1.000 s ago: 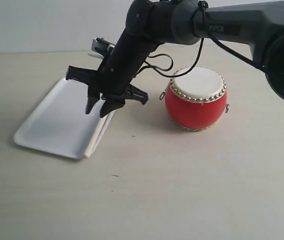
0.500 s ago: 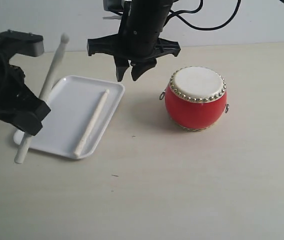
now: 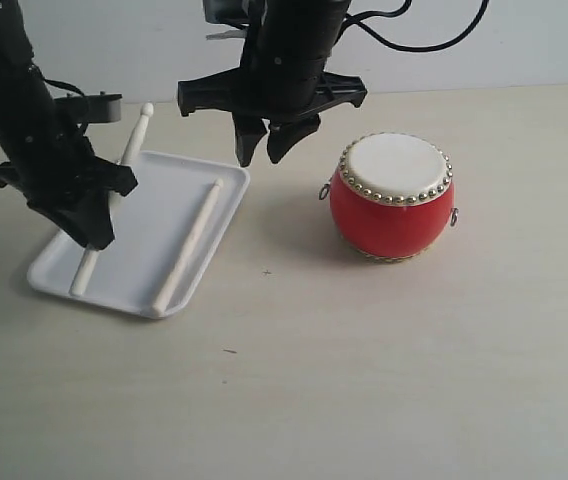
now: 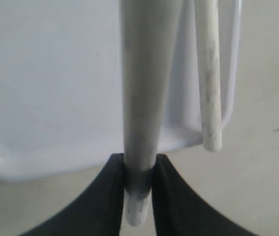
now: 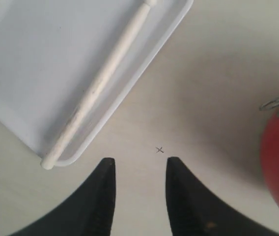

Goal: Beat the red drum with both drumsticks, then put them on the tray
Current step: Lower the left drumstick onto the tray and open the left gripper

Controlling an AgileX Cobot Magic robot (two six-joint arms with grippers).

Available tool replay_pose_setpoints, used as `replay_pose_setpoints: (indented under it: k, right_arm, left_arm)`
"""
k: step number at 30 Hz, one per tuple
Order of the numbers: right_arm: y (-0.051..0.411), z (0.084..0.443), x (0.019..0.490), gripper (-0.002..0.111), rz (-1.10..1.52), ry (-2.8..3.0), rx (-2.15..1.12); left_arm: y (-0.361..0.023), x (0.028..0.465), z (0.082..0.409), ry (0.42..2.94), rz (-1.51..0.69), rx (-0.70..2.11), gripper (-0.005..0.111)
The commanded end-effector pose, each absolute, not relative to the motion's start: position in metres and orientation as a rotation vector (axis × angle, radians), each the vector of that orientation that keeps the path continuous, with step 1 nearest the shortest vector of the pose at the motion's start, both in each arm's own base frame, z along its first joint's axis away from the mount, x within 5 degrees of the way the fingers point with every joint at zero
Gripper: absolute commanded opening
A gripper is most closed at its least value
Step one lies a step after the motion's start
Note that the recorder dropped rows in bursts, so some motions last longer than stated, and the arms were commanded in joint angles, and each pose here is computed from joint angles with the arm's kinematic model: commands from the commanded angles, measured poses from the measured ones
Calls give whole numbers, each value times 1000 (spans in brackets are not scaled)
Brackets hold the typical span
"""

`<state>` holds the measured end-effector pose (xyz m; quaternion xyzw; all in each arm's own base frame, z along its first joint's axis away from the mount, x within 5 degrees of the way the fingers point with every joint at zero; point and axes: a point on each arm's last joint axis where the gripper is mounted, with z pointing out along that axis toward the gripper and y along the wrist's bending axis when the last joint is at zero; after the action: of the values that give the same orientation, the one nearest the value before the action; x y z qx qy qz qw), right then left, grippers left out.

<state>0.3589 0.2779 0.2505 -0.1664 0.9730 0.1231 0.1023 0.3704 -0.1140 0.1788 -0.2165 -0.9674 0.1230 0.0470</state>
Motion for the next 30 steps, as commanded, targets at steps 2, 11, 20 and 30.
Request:
replay_pose_setpoints:
  k: [2, 11, 20, 30]
  right_arm:
    - [279, 257, 358, 34, 384, 2844, -547]
    - [279, 257, 359, 34, 389, 2825, -554]
    - [280, 256, 359, 34, 392, 2819, -553]
    - [280, 257, 360, 34, 396, 2816, -551]
  left_arm:
    - [-113, 391, 176, -2984, 305, -663, 0]
    - [-111, 396, 154, -2941, 300, -635, 0]
    - [-109, 397, 154, -2945, 272, -626, 0]
    - [-109, 397, 154, -2945, 269, -627, 12]
